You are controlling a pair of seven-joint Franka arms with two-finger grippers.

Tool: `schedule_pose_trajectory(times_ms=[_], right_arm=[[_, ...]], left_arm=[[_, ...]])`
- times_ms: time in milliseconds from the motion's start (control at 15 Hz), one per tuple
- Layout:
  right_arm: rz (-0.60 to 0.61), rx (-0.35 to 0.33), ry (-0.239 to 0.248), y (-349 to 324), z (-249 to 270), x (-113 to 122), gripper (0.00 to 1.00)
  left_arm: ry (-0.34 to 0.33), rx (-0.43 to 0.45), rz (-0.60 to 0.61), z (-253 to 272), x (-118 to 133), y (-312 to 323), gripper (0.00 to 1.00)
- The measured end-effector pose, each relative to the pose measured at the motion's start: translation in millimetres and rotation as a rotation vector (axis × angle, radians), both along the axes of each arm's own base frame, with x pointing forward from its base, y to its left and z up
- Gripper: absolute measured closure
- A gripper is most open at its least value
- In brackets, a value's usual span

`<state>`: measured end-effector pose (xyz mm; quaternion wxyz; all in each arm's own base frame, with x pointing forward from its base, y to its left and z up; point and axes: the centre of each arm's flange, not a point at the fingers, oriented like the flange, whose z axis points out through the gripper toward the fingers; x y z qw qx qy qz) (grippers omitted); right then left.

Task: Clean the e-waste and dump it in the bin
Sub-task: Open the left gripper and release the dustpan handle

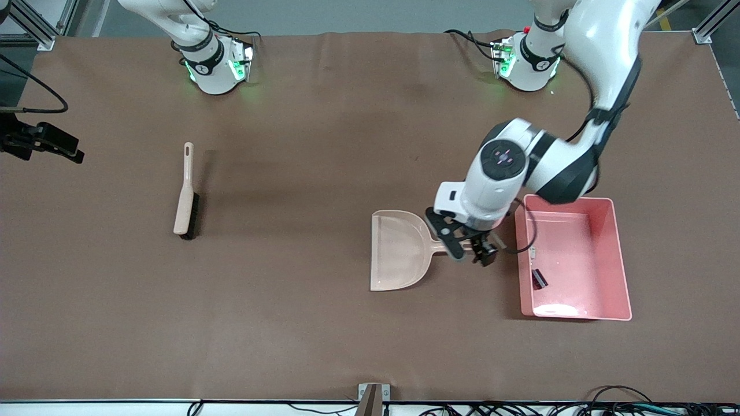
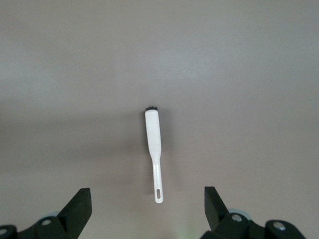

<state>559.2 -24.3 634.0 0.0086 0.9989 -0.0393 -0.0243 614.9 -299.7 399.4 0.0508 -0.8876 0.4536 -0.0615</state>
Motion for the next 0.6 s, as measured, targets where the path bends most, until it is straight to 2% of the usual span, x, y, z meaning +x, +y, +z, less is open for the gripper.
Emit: schedule_pose_trajectory(times_ms=[267, 467, 600], right_arm=[[0.000, 0.000, 0.000, 0, 0, 0, 0.00], [0.000, 0.000, -0.002, 0, 0, 0, 0.00], [0.001, 0.000, -0.003, 0, 0, 0, 0.00]], left_arm=[[0.022, -0.111, 0.287, 89, 7, 91, 0.00], [0.044, -0.102, 0.420, 137, -4, 161, 0.00], [0.035, -0.102, 0.482, 162, -11, 197, 0.00]])
